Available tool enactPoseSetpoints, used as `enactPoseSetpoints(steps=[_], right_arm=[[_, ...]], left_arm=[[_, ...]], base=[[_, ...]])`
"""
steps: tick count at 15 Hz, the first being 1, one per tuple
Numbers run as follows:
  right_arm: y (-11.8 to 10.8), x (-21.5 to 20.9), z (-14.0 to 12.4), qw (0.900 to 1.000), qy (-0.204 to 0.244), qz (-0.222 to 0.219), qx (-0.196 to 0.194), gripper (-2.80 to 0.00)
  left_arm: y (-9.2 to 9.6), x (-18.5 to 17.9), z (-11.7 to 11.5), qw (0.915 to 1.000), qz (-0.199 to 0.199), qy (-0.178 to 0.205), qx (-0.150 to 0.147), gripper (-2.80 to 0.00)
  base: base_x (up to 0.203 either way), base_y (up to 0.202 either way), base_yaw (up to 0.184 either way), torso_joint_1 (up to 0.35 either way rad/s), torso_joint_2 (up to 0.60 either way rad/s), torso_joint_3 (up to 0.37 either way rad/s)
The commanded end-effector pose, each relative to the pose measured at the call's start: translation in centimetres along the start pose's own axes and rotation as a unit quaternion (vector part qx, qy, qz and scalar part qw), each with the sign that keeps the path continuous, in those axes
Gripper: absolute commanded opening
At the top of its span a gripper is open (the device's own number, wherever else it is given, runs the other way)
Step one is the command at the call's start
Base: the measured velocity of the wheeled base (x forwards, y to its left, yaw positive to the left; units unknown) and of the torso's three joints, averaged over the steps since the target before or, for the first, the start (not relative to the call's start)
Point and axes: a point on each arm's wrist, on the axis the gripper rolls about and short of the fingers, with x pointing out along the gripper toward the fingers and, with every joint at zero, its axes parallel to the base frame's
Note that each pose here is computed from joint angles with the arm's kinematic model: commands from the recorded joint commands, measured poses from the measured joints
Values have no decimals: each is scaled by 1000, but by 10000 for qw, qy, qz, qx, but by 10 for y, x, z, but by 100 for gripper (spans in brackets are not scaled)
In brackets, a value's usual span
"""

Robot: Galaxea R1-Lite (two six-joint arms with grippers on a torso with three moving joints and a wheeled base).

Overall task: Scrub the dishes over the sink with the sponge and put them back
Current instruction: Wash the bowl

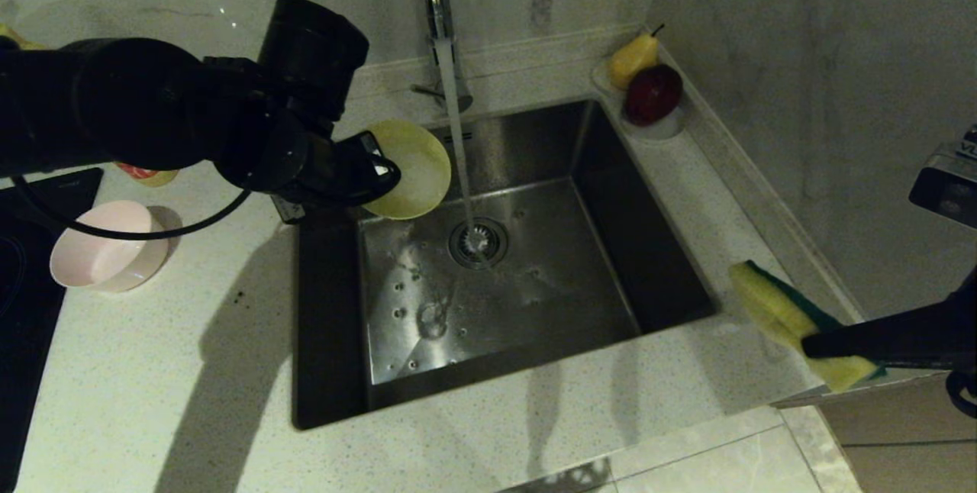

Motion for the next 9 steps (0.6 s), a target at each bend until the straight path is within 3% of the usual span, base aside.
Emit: enactPoseSetpoints(steps=[1,4,7,9], right_arm=[[-1,1,0,10000,37,3,50,-280],[-2,3,2,10000,42,-8,53,-280],[-3,3,3,10000,50,-13,64,-280],[-3,4,3,10000,55,-15,70,-280]], left_arm=[[10,-27,13,9993,-54,-378,-23,-280],[15,-40,23,9930,-127,-1156,194,-280],[23,-59,33,9800,-280,-1902,511,-280],[26,-71,40,9697,-441,-2337,561,-280]], base=[[0,0,0,0,0,0],[0,0,0,0,0,0],[0,0,0,0,0,0],[0,0,0,0,0,0]])
